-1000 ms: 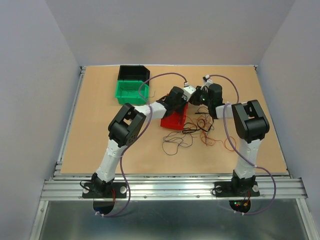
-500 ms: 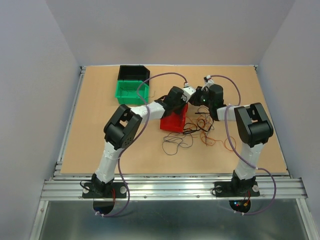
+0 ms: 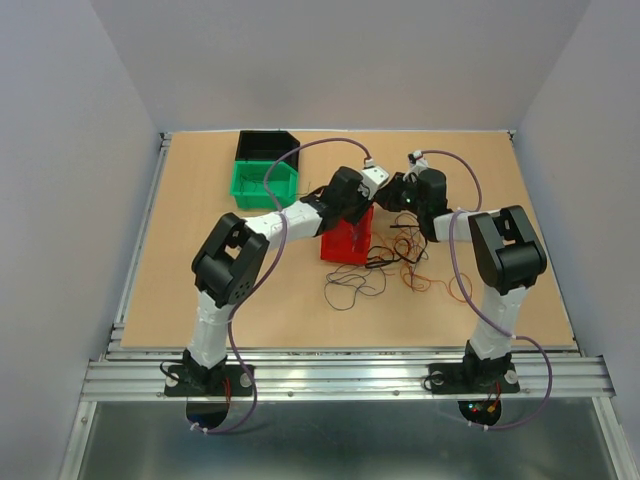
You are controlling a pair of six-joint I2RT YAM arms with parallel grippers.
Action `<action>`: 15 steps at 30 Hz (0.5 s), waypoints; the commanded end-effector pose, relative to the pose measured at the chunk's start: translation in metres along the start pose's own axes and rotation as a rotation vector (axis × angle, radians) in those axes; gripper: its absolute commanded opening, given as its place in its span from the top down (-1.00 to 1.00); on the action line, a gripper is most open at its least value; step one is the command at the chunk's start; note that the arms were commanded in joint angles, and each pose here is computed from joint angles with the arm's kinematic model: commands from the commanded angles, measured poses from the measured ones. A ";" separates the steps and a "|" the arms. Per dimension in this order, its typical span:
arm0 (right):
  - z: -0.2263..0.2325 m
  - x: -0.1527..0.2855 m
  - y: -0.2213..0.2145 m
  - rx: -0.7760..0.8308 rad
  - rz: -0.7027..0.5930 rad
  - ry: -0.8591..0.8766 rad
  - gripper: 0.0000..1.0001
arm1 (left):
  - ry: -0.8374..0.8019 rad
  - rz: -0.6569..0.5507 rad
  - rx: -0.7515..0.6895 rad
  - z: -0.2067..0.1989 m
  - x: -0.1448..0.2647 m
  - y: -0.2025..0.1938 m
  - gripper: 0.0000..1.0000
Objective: Untangle the cables
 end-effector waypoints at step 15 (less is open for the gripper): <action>0.019 0.064 0.010 0.146 -0.006 -0.142 -0.14 | -0.095 -0.166 -0.180 0.008 0.146 0.026 -0.49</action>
Point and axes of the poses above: each gripper's point midway between its finger pads, its own x axis back along the fingers, its own z axis along the line the jaws close on, y = z × x, the point moved 3 cm from there along x, back along the fingers, and after that the axes turned 8 degrees about -x, right-handed, at the moved point
